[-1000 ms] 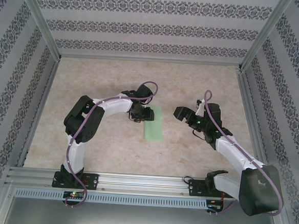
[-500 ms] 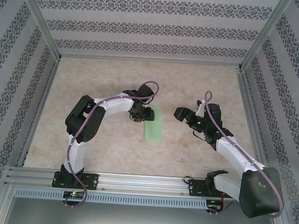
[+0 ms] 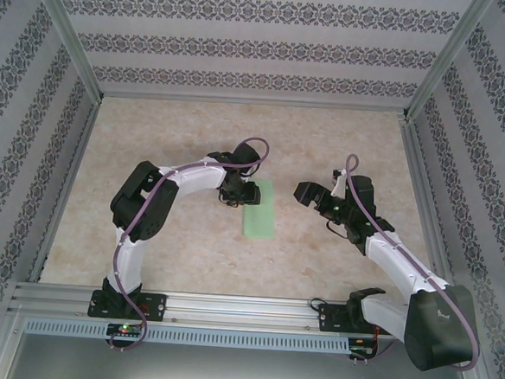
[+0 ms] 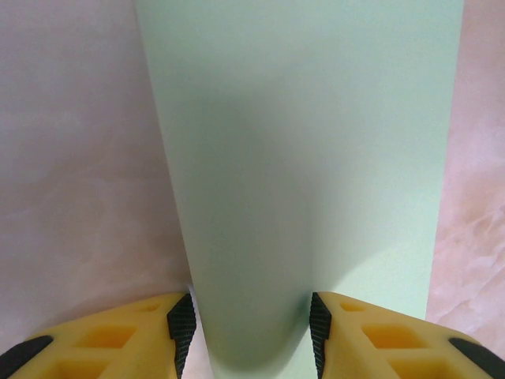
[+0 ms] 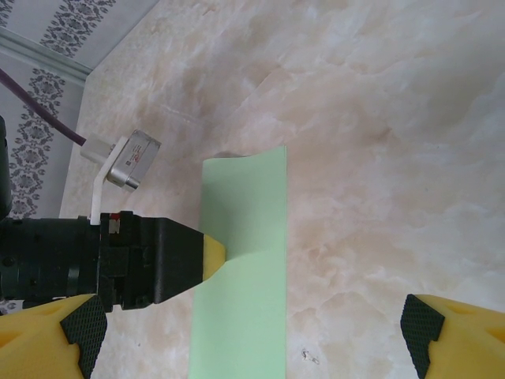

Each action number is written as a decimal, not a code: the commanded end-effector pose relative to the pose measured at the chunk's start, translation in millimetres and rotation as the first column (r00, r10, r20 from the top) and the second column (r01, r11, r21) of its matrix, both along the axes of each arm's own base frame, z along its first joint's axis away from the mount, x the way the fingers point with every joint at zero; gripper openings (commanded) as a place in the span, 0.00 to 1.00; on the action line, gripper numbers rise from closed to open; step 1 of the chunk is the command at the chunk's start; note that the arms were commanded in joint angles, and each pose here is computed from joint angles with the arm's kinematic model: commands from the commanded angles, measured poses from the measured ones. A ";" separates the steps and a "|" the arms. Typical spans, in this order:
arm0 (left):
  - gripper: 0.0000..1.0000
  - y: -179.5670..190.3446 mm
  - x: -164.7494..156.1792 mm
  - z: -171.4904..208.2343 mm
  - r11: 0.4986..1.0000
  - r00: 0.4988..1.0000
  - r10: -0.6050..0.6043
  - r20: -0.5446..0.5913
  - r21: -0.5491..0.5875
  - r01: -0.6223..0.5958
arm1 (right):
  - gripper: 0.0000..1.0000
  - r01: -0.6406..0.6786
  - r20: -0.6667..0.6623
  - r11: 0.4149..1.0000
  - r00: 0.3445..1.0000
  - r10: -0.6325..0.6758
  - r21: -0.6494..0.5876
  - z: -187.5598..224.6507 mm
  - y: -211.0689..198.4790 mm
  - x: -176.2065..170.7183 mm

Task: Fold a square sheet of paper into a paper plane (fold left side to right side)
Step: First fold in half a square sheet of paper at the center of the table, then hold the square sheet of paper at the center of the table.

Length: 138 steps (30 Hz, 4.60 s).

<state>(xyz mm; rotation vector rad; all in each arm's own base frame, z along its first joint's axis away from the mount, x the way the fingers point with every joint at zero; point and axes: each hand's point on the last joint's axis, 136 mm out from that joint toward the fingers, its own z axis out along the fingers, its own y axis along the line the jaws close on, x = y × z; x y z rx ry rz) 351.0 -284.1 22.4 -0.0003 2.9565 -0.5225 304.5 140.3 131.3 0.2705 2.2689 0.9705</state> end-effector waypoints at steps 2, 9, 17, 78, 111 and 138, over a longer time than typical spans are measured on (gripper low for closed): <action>0.46 7.1 -19.0 -38.4 0.994 0.997 -0.038 -0.065 0.095 0.044 | 0.98 0.017 0.005 1.000 1.000 -0.016 -0.024 -3.1 -6.8 -0.2; 0.45 6.8 -17.5 -37.0 0.995 0.998 -0.035 -0.058 0.094 0.040 | 0.98 0.019 -0.002 1.000 1.000 -0.019 -0.025 -5.4 -7.1 -0.1; 0.47 6.0 -17.2 -37.2 0.995 0.998 -0.033 -0.058 0.094 0.038 | 0.98 0.019 -0.007 0.999 1.000 -0.020 -0.025 -6.7 -7.5 -0.5; 0.47 13.1 -10.4 -30.3 0.987 0.999 -0.047 -0.022 0.150 0.050 | 0.98 0.010 -0.003 1.000 1.000 -0.010 -0.008 4.0 -6.5 -10.8; 0.48 8.7 -8.2 -29.9 0.992 1.000 -0.011 -0.023 0.124 0.013 | 0.49 -0.153 -0.158 0.986 0.974 0.163 0.071 -31.9 59.4 -5.1; 0.49 8.7 -10.4 -35.9 0.992 0.999 0.014 -0.045 0.124 -0.008 | 0.38 -0.199 -0.184 0.977 0.960 0.209 0.074 -40.8 75.1 -4.1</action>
